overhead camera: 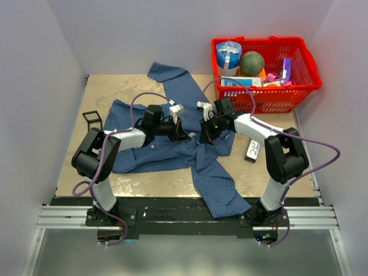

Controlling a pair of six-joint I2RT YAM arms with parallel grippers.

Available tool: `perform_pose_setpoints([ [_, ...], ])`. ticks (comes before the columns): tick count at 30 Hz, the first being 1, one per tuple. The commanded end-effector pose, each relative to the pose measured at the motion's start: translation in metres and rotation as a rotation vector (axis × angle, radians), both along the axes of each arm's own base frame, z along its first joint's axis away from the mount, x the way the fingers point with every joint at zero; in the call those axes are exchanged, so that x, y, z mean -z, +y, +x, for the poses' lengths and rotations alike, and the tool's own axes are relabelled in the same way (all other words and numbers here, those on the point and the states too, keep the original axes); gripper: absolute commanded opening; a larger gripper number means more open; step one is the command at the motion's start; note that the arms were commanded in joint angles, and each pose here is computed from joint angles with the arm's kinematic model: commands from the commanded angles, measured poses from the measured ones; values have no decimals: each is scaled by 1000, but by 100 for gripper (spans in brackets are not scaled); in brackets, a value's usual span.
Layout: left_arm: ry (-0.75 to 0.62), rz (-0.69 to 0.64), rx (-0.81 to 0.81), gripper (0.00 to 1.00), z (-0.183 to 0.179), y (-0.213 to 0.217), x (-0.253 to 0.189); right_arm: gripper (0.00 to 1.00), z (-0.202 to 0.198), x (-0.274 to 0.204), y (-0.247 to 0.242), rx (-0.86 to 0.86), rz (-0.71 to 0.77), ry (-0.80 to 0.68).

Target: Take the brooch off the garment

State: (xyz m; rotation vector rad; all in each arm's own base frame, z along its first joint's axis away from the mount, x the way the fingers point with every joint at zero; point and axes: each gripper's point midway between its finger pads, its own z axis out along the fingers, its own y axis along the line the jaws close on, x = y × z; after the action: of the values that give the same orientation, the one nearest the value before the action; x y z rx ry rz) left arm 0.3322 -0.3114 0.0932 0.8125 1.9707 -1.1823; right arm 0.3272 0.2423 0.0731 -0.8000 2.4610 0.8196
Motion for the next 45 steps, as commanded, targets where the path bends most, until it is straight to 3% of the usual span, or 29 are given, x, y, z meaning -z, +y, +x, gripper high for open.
perform_pose_setpoints([
  [1,-5,-74,61,0,-12,-4,-16,16,0,-25,6,-73,-17,-94],
  [5,-7,-65,26,0,-8,-1,-15,57,-2,-45,16,-89,61,-112],
  [8,-8,-60,1,0,-4,0,-16,66,-9,-52,27,-118,119,-88],
  [10,1,-68,-14,0,-1,1,-19,66,-14,-48,34,-132,115,-82],
  [13,20,-93,-19,0,-1,1,-24,60,-12,-36,39,-114,74,-92],
  [14,20,-97,-19,0,-1,2,-25,49,-10,-33,41,-107,59,-101],
  [19,35,-127,4,0,-7,3,-31,22,-4,-26,44,-93,38,-108],
  [20,36,-130,6,0,-7,3,-32,10,-5,-27,45,-100,44,-106],
  [23,42,-132,6,5,-9,4,-32,0,-3,-34,48,-118,57,-127],
  [26,55,-139,6,20,-10,3,-33,0,-3,-37,50,-129,74,-134],
  [29,63,-148,-4,25,-6,1,-34,0,-6,-36,51,-141,81,-126],
  [37,73,-156,-25,29,3,-2,-36,0,-8,-34,51,-141,85,-114],
  [41,46,-99,-86,36,16,4,-29,0,-8,-32,53,-138,91,-101],
  [45,29,-72,-120,34,23,7,-26,0,-9,-32,56,-142,100,-90],
])
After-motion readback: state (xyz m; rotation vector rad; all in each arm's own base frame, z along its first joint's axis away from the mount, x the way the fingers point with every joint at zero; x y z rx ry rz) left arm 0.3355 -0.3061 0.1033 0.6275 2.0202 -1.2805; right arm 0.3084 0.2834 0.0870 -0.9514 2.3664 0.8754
